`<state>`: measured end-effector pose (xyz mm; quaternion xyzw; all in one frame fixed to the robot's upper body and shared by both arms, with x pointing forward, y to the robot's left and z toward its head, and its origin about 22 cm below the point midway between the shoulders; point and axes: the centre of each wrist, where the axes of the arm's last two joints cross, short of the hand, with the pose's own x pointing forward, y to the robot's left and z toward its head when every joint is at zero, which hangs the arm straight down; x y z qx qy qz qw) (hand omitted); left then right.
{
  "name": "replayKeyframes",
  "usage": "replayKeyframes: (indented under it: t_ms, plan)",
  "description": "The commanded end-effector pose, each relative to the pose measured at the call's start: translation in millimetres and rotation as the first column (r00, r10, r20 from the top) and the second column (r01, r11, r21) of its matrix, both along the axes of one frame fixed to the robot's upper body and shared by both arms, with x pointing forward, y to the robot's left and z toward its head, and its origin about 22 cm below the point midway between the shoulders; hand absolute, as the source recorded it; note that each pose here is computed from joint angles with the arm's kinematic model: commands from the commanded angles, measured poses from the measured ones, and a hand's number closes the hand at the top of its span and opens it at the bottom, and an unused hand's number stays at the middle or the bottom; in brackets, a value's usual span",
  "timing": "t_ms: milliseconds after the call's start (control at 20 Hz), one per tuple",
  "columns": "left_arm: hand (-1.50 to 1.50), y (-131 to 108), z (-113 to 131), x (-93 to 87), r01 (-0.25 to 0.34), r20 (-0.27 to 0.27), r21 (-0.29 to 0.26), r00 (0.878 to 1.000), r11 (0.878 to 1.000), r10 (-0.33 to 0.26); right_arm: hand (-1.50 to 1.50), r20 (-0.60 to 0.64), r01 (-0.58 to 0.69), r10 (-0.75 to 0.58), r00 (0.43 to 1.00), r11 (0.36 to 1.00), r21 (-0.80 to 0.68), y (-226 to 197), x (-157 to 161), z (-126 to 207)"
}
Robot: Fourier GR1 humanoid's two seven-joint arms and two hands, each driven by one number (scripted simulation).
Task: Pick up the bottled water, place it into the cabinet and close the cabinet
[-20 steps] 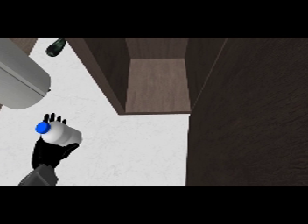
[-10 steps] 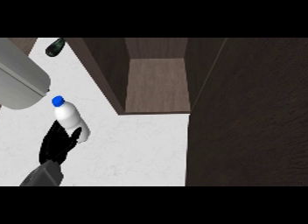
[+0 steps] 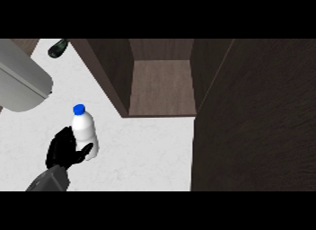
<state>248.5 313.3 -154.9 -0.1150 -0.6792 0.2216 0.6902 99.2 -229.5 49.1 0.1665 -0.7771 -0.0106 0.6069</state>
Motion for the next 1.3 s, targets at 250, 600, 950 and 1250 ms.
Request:
replayKeyframes:
  t_ms: [250,600,950,1250]
  plan:
    - [1.5,18,-1,-16.2,0.131,0.099,-0.011,0.987,0.991,-0.129,-1.5,-0.012,0.006,-0.006,1.0,1.0,-0.005,-6,7,12]
    - [1.5,6,6,-7.7,0.133,0.114,-0.092,0.986,0.987,-0.123,-1.5,-0.008,0.008,-0.008,1.0,1.0,0.002,-6,7,-9]
    - [1.5,-19,23,-3.4,0.175,0.123,-0.097,0.979,0.98,-0.163,-1.5,0.005,0.009,-0.009,1.0,1.0,0.002,-15,10,1]
    - [1.5,-55,62,1.9,0.219,0.123,-0.037,0.969,0.975,-0.213,-1.5,-0.015,-0.012,0.012,1.0,1.0,0.005,5,12,-6]
